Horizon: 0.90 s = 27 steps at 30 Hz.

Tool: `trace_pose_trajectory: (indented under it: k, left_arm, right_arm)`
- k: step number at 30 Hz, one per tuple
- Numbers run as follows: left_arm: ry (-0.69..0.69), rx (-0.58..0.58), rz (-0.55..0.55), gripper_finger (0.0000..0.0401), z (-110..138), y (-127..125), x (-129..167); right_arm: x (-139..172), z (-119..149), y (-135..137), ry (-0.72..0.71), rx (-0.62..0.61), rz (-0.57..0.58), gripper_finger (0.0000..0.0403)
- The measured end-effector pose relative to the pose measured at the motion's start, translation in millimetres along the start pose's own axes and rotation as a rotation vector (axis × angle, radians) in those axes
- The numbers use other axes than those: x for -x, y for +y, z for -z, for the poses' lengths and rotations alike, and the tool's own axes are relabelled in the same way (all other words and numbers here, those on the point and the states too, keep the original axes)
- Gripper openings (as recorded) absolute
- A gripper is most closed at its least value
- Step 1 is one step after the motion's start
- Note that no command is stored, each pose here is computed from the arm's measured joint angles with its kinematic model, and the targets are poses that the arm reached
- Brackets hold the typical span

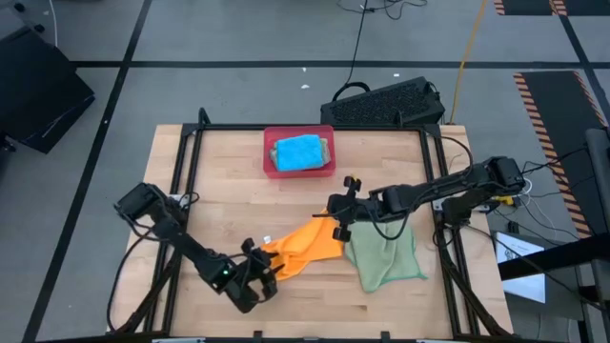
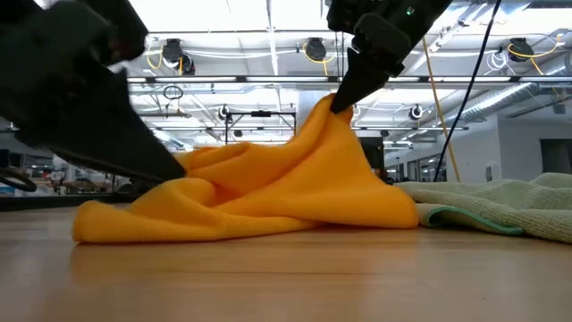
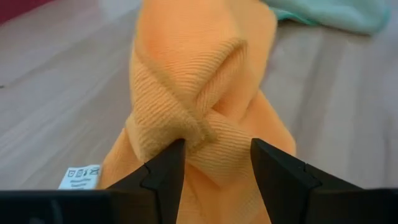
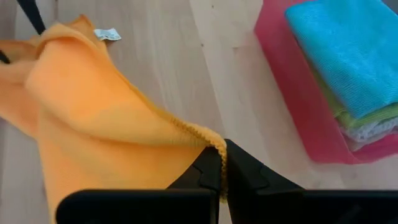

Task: Fold microfiber towels
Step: Fold the yellow towel

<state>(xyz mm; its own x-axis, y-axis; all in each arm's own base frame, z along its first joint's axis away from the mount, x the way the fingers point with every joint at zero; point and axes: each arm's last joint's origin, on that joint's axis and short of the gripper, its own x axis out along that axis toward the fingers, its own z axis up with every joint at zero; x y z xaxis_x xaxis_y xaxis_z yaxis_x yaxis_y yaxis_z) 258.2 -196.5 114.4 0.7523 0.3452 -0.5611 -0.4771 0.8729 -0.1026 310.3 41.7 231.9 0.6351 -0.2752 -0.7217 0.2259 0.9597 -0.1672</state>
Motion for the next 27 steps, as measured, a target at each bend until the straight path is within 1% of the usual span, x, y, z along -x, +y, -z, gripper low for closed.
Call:
trace_pose_trajectory:
  k: [8, 13, 17, 21, 23, 27]
  left_arm:
    - [-0.003, 0.061, -0.107, 0.0186, -3.3, 13.9, -20.9]
    - [-0.007, 0.051, -0.123, 0.0186, -7.7, 16.9, -25.2]
    - [0.029, 0.031, -0.11, 0.0186, -14.5, 19.0, -16.1]
    - [0.02, 0.025, -0.089, 0.0186, -30.2, 21.2, 2.6]
    - [0.003, -0.003, -0.085, 0.0186, -36.7, 22.4, 8.8]
    - [-0.011, -0.015, -0.092, 0.0186, -43.6, 24.7, 5.1]
  right_arm:
    - [0.7, 0.4, 3.3, 0.007, 0.007, -0.055, 0.0004]
    - [1.8, 0.4, 6.1, 0.001, 0.011, -0.063, 0.0004]
    - [2.8, 0.9, 8.6, 0.0, 0.015, -0.069, 0.0004]
    - [3.5, 1.2, 10.3, -0.001, 0.02, -0.074, 0.0004]
    - [3.5, 1.2, 10.3, -0.001, 0.019, -0.074, 0.0004]
    - [3.5, 0.9, 10.2, -0.004, 0.018, -0.074, 0.0004]
